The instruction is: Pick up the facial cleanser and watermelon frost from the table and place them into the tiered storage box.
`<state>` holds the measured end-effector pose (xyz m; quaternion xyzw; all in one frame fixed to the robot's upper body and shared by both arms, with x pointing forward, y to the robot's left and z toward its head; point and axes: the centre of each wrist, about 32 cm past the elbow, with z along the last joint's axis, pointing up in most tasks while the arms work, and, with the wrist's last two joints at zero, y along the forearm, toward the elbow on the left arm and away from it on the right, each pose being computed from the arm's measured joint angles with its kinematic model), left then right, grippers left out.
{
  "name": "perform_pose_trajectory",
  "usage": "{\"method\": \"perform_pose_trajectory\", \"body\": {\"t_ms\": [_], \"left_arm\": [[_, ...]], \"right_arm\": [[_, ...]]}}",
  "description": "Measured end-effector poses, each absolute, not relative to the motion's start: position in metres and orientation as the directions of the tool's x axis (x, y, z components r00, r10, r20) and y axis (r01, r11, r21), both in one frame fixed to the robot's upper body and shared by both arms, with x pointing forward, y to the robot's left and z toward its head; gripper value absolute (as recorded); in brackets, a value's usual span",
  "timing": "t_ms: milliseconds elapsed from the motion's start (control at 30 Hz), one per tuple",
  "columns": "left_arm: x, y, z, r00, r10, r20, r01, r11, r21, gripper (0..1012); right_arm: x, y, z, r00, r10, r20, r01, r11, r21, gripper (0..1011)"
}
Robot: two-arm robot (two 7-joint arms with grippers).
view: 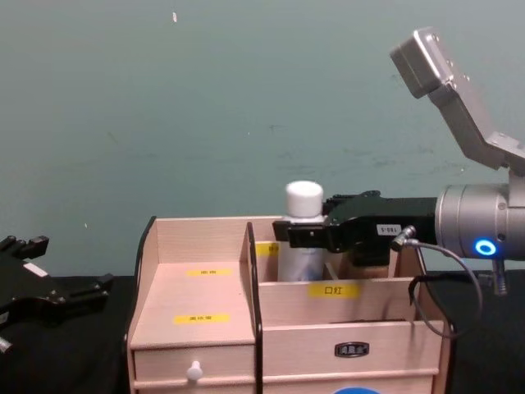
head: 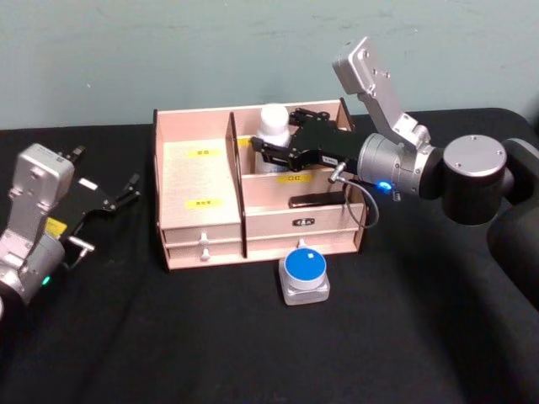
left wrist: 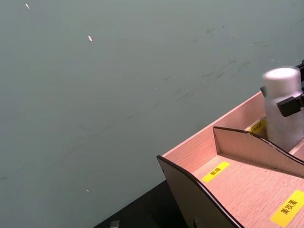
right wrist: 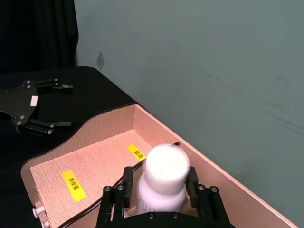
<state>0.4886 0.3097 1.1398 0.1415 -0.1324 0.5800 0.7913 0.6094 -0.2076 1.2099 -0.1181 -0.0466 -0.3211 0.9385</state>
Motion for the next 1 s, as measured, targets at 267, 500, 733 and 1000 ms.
{"method": "perform_pose_trajectory", "body": {"t_ms": [267, 500, 733, 1000], "left_arm": [[0.489, 0.31, 1.14, 0.292, 0.88, 0.374, -0.955, 0.287, 0.07, 1010], [0.489, 0.31, 1.14, 0.292, 0.88, 0.374, -0.955, 0.287, 0.07, 1010], [0.489, 0.31, 1.14, 0.292, 0.88, 0.374, -0.955, 0.287, 0.07, 1010], [0.489, 0.31, 1.14, 0.292, 0.88, 0.374, -0.955, 0.287, 0.07, 1010]], "right_arm": [[0.609, -0.208, 1.21, 0.789, -0.593, 0.163, 0.614, 0.766, -0.191, 902], [0.607, -0.209, 1.215, 0.791, -0.588, 0.168, 0.611, 0.766, -0.196, 1002], [0.586, -0.216, 1.238, 0.79, -0.58, 0.199, 0.614, 0.753, -0.238, 1002], [0.552, -0.229, 1.258, 0.791, -0.578, 0.201, 0.612, 0.736, -0.289, 1002]]}}
